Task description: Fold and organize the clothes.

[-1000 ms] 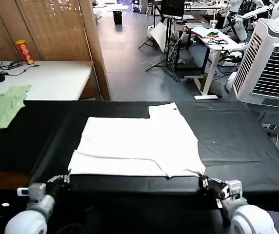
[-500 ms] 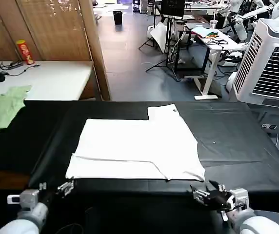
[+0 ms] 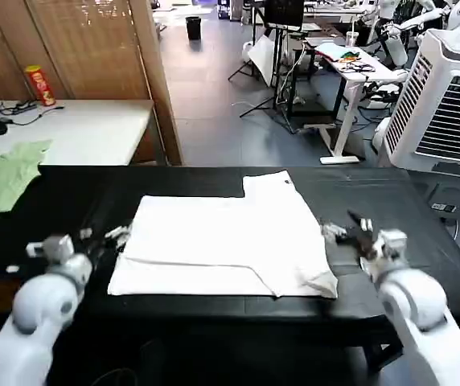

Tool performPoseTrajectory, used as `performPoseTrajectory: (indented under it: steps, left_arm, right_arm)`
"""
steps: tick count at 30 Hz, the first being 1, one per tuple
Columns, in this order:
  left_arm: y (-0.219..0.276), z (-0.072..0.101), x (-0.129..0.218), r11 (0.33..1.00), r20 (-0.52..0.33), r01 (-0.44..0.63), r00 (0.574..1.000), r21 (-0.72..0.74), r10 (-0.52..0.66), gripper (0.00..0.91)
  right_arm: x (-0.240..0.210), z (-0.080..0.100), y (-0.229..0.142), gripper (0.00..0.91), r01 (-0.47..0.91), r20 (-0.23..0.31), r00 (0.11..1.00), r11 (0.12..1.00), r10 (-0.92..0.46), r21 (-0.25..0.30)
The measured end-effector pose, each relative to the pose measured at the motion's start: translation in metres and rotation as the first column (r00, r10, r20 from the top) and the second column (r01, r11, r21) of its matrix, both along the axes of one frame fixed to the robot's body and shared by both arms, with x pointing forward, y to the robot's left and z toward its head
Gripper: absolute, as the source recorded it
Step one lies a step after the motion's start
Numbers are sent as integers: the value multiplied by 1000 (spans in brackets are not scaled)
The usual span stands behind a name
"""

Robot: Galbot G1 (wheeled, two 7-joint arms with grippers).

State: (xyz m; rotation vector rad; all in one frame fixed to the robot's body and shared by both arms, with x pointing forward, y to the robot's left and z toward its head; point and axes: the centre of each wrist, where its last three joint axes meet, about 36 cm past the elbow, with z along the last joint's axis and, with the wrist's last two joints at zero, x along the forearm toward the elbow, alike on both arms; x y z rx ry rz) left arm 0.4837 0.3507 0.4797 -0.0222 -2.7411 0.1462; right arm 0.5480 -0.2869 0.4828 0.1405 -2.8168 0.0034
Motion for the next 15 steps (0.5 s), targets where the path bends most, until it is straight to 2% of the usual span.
performPoseTrajectory:
  steps: [8, 15]
  left_arm:
    - [-1, -6, 85, 1000, -67, 27, 997, -14, -28, 878]
    - [1, -20, 127, 1000, -140, 18, 990, -8, -18, 878]
  right_arm:
    - [73, -17, 13, 878, 24, -101, 995, 1000, -22, 19]
    - [113, -36, 27, 878, 45, -186, 982, 999, -41, 18]
